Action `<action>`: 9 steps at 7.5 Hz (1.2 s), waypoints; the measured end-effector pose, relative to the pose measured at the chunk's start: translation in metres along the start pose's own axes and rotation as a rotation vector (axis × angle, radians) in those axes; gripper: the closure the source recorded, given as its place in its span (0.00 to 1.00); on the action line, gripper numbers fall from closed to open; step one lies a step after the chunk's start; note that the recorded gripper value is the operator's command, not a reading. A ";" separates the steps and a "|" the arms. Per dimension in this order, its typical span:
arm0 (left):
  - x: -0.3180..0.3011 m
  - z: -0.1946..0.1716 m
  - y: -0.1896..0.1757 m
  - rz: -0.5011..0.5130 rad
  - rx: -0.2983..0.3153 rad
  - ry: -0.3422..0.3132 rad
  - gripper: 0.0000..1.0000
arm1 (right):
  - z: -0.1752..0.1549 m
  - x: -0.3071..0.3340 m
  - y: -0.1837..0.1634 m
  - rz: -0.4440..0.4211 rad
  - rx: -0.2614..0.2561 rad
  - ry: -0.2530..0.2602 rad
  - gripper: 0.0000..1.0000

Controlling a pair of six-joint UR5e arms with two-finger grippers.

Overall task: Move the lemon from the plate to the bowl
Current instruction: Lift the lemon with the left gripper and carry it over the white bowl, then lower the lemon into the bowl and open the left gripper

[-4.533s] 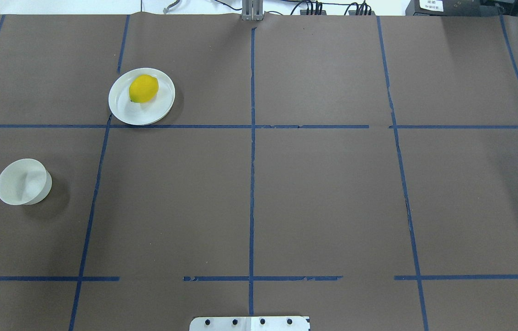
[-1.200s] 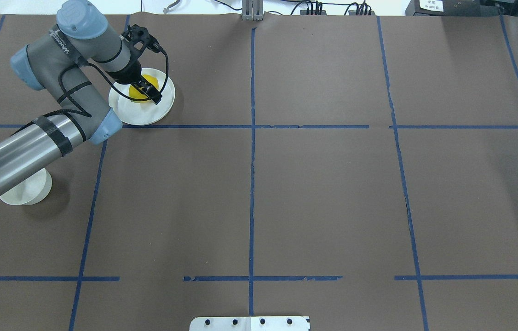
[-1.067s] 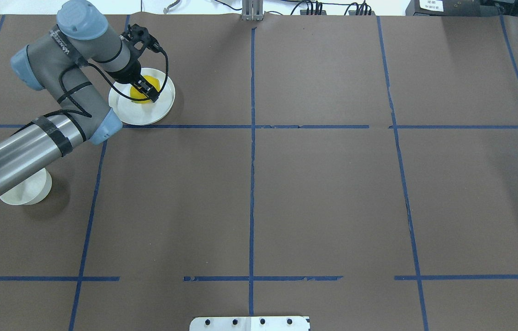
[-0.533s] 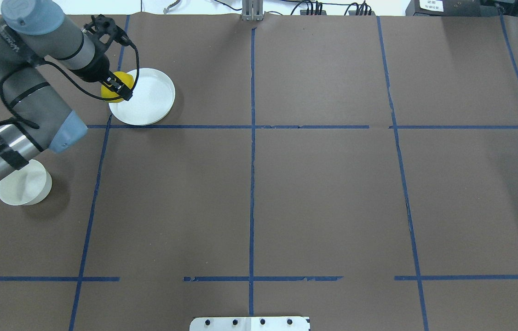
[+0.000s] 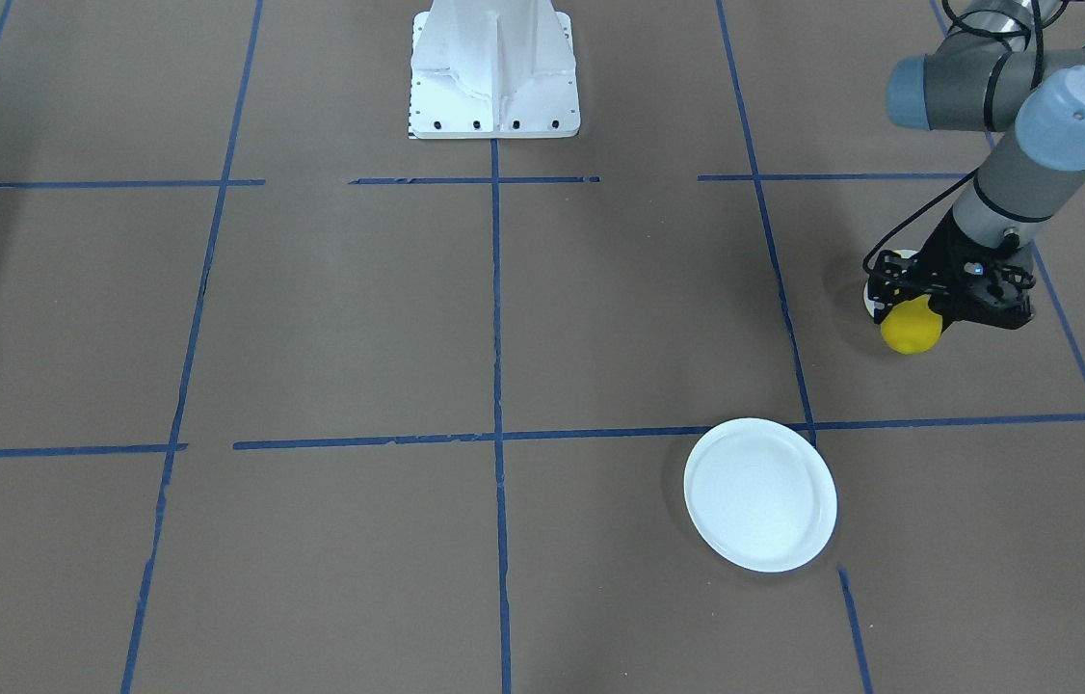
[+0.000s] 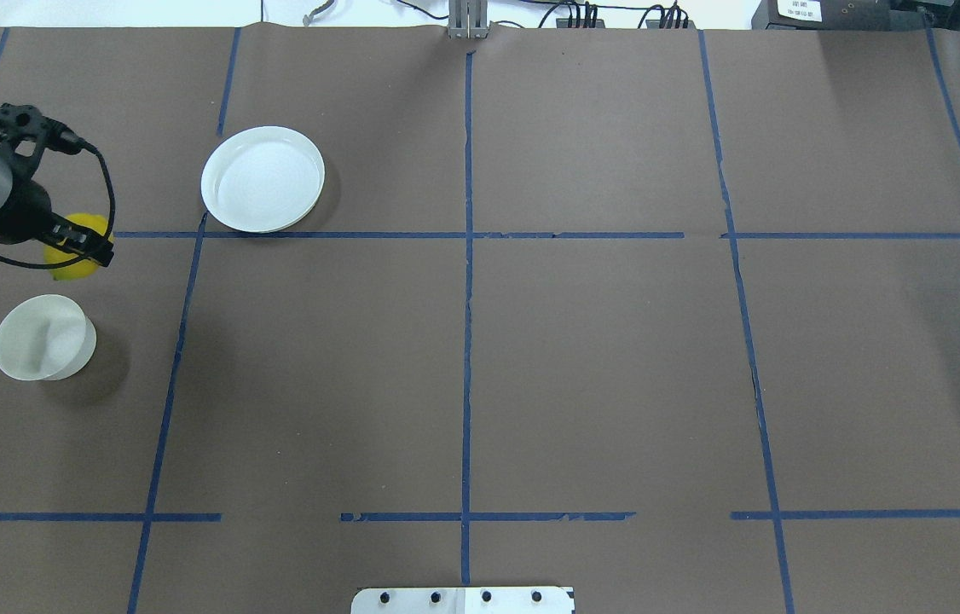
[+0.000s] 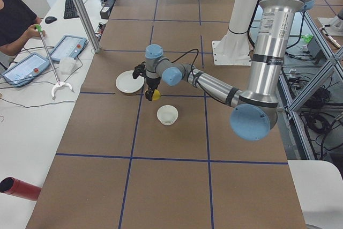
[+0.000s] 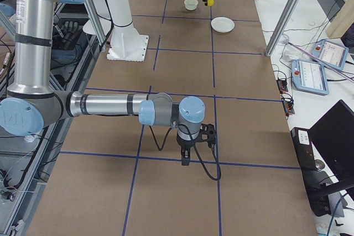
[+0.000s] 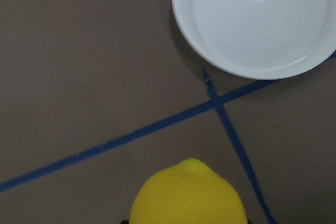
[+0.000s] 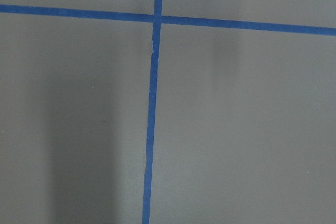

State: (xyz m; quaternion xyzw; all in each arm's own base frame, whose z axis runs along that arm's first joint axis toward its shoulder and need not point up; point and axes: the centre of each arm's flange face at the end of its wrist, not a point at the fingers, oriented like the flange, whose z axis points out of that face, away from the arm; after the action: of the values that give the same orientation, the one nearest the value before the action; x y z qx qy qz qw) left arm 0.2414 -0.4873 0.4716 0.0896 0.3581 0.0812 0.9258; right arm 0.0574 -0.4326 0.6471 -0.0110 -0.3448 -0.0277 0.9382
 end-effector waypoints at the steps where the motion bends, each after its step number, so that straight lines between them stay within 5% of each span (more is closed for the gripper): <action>1: -0.015 0.006 0.019 -0.062 -0.016 -0.007 0.99 | 0.000 0.000 0.000 0.000 0.000 0.000 0.00; 7: -0.054 0.048 0.060 -0.124 -0.013 0.060 0.85 | 0.000 0.000 0.000 0.000 0.000 0.000 0.00; 8: -0.050 0.051 0.063 -0.119 -0.030 0.073 0.76 | 0.000 0.000 0.000 0.000 0.000 0.000 0.00; 9: -0.047 0.054 0.065 -0.113 -0.042 0.079 0.49 | 0.000 0.000 0.000 0.000 0.000 0.000 0.00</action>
State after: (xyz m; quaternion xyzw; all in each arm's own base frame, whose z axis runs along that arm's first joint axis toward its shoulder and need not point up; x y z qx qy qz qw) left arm 0.2382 -0.4400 0.5563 0.0466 0.3970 0.0397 0.9158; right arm 0.0574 -0.4326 0.6471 -0.0110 -0.3448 -0.0277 0.9382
